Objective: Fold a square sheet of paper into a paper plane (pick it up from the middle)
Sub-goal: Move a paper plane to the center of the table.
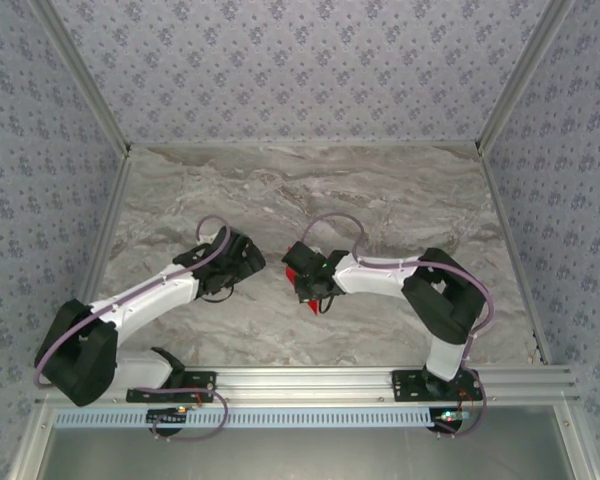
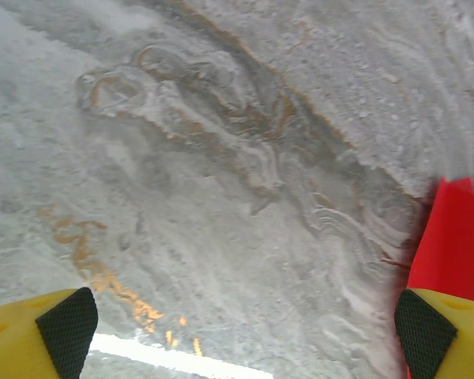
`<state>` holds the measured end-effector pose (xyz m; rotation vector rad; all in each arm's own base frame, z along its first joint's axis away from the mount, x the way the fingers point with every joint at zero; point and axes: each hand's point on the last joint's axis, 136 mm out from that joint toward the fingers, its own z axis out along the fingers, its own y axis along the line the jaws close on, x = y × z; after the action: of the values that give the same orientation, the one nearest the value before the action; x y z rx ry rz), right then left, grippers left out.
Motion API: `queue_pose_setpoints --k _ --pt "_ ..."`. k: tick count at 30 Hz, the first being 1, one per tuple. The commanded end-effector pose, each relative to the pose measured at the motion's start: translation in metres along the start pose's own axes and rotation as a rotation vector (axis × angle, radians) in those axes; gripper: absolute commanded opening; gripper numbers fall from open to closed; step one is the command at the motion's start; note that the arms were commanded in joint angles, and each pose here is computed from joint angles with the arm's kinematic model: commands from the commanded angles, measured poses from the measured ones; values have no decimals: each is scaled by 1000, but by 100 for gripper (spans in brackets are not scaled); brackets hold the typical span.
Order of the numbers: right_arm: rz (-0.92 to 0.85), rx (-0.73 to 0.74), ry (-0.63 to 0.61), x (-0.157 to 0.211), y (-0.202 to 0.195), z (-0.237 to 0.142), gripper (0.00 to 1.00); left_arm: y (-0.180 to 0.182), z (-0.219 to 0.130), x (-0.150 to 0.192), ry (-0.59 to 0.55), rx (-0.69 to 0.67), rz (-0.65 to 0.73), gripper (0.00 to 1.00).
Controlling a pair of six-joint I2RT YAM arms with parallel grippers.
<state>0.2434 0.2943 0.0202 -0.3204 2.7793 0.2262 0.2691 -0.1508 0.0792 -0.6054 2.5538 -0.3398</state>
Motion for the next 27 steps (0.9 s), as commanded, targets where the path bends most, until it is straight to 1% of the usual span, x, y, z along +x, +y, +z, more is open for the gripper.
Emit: queue_pose_setpoints --k 1,5,8,13,14,18,22,27 --pt "21 91 31 6 -15 6 14 10 -8 -6 -10 -51 30 99" --pt "16 94 35 3 -13 6 14 13 -8 -8 -11 -61 29 99" --pt "26 99 16 -6 -15 -1 8 16 -10 -10 -17 -74 35 99" --pt "67 80 -77 -56 -29 -23 6 21 -16 -15 -31 -107 55 99" --pt "78 66 -113 -75 -27 -29 6 21 -17 -15 -33 -109 59 99" --pt "65 89 -147 -118 -45 -24 6 22 -18 -15 -31 -114 71 99" --pt "61 100 -147 -146 -57 -16 7 20 -19 -15 -26 -109 85 99" --pt "62 111 -128 -163 -65 -4 9 19 -18 -15 -22 -104 89 99"
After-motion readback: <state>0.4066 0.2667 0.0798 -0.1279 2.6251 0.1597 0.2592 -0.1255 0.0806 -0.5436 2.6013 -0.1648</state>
